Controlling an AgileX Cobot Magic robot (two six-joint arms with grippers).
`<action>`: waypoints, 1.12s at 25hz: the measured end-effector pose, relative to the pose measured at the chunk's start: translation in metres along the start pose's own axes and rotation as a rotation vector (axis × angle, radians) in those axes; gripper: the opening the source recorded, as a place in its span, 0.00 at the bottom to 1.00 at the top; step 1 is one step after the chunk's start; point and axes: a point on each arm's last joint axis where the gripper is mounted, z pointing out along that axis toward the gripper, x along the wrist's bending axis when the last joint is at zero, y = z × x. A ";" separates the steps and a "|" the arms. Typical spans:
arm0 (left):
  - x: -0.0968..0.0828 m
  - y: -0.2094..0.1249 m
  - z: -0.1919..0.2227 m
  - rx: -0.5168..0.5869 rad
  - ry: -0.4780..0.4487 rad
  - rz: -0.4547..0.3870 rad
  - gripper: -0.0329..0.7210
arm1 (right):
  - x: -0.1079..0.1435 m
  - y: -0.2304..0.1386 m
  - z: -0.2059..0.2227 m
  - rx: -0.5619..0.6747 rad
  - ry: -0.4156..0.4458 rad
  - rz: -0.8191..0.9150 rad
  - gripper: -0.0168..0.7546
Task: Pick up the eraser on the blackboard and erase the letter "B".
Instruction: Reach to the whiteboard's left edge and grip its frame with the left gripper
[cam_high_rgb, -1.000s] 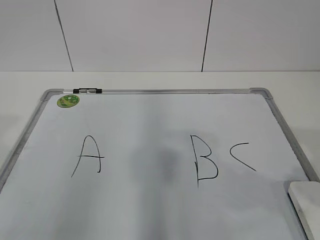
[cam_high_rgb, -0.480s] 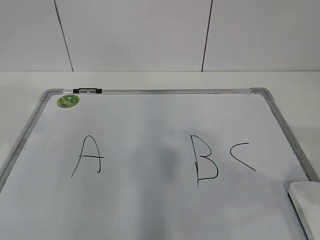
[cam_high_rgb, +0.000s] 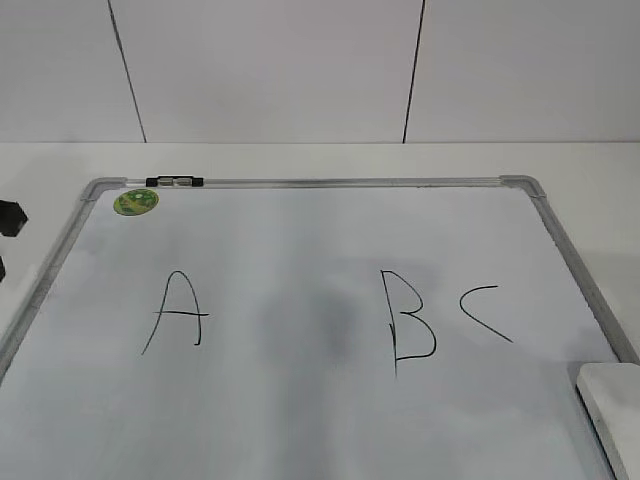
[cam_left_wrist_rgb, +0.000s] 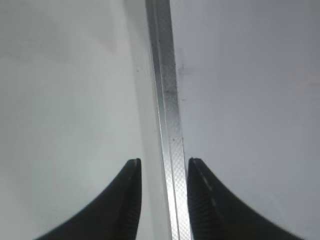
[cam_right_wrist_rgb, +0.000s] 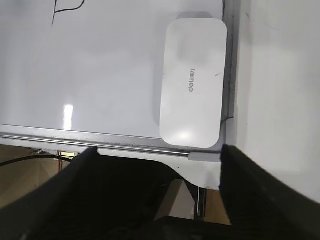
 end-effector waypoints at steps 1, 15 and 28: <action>0.000 0.002 0.006 0.006 0.002 0.001 0.36 | 0.000 0.000 0.000 0.000 0.002 0.001 0.76; 0.002 0.020 0.052 0.013 0.006 -0.001 0.36 | 0.000 0.000 0.000 0.000 0.003 0.001 0.76; 0.006 0.028 0.055 -0.062 0.009 -0.012 0.36 | 0.000 0.000 0.000 0.000 0.003 0.001 0.76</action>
